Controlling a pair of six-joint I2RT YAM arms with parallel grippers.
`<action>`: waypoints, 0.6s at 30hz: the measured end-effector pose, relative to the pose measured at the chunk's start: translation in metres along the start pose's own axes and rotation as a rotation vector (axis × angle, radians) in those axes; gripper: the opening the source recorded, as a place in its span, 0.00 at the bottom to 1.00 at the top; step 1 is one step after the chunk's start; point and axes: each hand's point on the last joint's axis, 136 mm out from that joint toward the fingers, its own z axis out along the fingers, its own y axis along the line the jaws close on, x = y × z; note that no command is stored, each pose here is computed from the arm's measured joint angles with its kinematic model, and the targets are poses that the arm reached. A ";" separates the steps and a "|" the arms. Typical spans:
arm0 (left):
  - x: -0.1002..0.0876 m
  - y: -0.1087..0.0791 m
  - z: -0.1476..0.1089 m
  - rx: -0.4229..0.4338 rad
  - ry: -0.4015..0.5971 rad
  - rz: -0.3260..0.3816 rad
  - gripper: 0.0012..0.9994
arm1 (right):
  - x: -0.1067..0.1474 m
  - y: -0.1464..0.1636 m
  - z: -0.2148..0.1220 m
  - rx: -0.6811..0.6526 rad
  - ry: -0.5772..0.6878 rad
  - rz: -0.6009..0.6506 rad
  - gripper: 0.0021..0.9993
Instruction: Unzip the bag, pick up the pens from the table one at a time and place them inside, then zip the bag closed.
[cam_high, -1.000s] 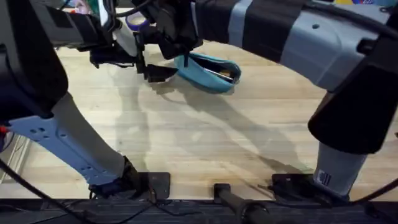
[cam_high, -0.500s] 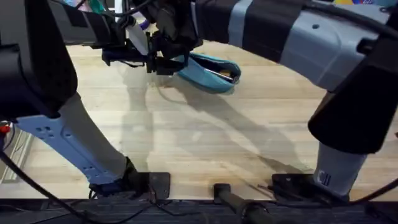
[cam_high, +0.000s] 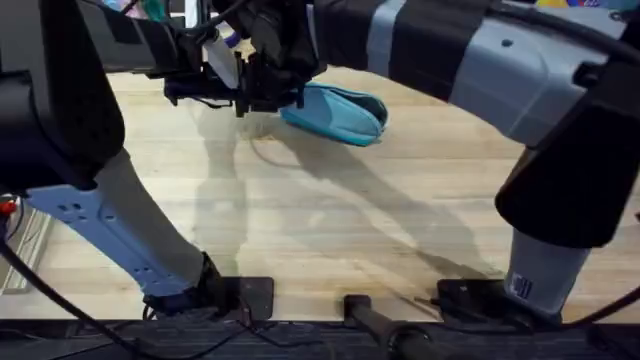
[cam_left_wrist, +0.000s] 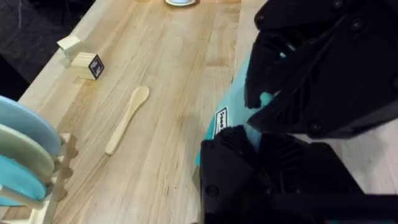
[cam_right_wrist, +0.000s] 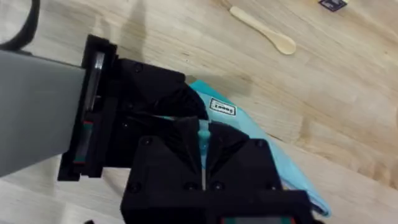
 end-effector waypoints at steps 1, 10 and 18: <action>0.000 0.000 0.000 0.000 0.000 0.000 0.04 | 0.000 0.000 0.000 0.000 0.000 -0.010 0.03; -0.004 0.000 0.001 0.004 -0.023 0.003 0.04 | 0.002 -0.005 -0.007 -0.012 0.015 -0.083 0.03; -0.009 -0.006 0.009 0.031 -0.038 0.006 0.04 | 0.019 -0.018 -0.012 -0.029 0.105 -0.103 0.03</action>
